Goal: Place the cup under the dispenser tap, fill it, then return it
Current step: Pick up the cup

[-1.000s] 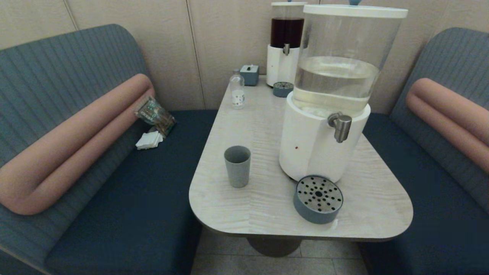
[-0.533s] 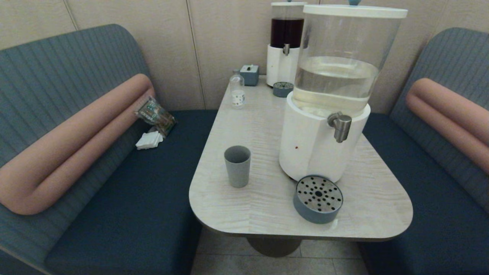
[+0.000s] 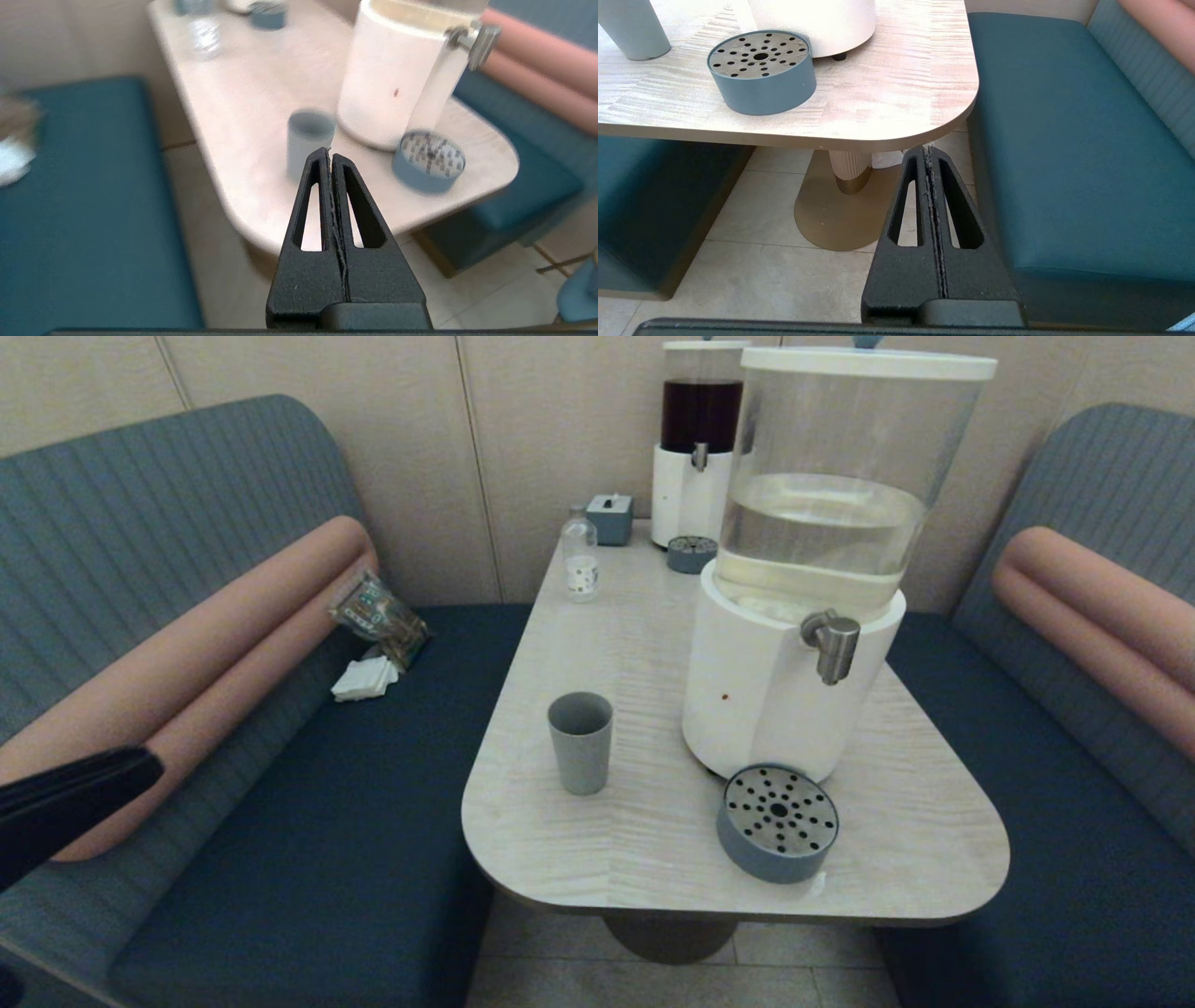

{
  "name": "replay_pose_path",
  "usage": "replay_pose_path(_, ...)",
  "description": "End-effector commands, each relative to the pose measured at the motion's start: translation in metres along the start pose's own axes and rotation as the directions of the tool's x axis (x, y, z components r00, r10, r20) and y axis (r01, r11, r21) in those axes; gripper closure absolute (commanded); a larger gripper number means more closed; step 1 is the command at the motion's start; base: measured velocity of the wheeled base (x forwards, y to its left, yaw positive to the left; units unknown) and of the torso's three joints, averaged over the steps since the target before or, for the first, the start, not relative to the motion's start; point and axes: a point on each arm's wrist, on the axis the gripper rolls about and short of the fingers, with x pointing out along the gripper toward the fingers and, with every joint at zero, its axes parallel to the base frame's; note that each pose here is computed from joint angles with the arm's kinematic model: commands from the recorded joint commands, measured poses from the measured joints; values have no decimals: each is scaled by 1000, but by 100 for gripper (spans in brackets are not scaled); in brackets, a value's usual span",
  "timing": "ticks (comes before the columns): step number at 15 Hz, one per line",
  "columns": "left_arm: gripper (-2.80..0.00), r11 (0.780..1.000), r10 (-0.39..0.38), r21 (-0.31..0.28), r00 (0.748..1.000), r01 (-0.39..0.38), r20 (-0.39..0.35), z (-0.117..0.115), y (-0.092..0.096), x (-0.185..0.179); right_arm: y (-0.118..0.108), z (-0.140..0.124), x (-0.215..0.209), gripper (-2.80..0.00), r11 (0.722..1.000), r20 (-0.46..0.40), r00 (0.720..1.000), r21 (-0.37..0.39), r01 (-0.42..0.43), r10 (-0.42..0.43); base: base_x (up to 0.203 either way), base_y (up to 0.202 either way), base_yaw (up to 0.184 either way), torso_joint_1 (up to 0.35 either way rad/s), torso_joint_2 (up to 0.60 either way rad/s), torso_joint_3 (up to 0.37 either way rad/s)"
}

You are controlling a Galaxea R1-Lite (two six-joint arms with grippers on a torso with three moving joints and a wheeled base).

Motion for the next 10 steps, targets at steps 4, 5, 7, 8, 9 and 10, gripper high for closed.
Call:
replay_pose_path(4, 0, 991, -128, 43, 989, 125, 75, -27, 53, 105, 0, 0, 0, 0, 1000, -2, 1000, 0, 0, 0, 0, 0, 0, 0, 0, 0)
replay_pose_path(5, -280, 989, -142, 57, 986, 137, 91, -33, 59, 116, 0, 0, 0, 0, 1000, -2, 1000, 0, 0, 0, 0, 0, 0, 0, 0, 0)
replay_pose_path(7, -280, 986, -158, 71, 982, 151, 103, -46, 69, 133, 0, 0, 0, 0, 1000, -2, 1000, 0, 0, 0, 0, 0, 0, 0, 0, 0)
replay_pose_path(8, -280, 984, -165, 80, 980, 157, 108, -53, 74, 142, 0, 0, 0, 0, 1000, -2, 1000, 0, 0, 0, 0, 0, 0, 0, 0, 0)
replay_pose_path(9, -280, 982, -176, 89, 979, 167, 104, -63, 78, 149, 0, 0, 0, 0, 1000, -2, 1000, 0, 0, 0, 0, 0, 0, 0, 0, 0)
replay_pose_path(10, -280, 978, -188, 104, 978, 179, 88, -75, 83, 157, 0, 0, 0, 0, 1000, -1, 1000, 0, 0, 0, 0, 0, 0, 0, 0, 0)
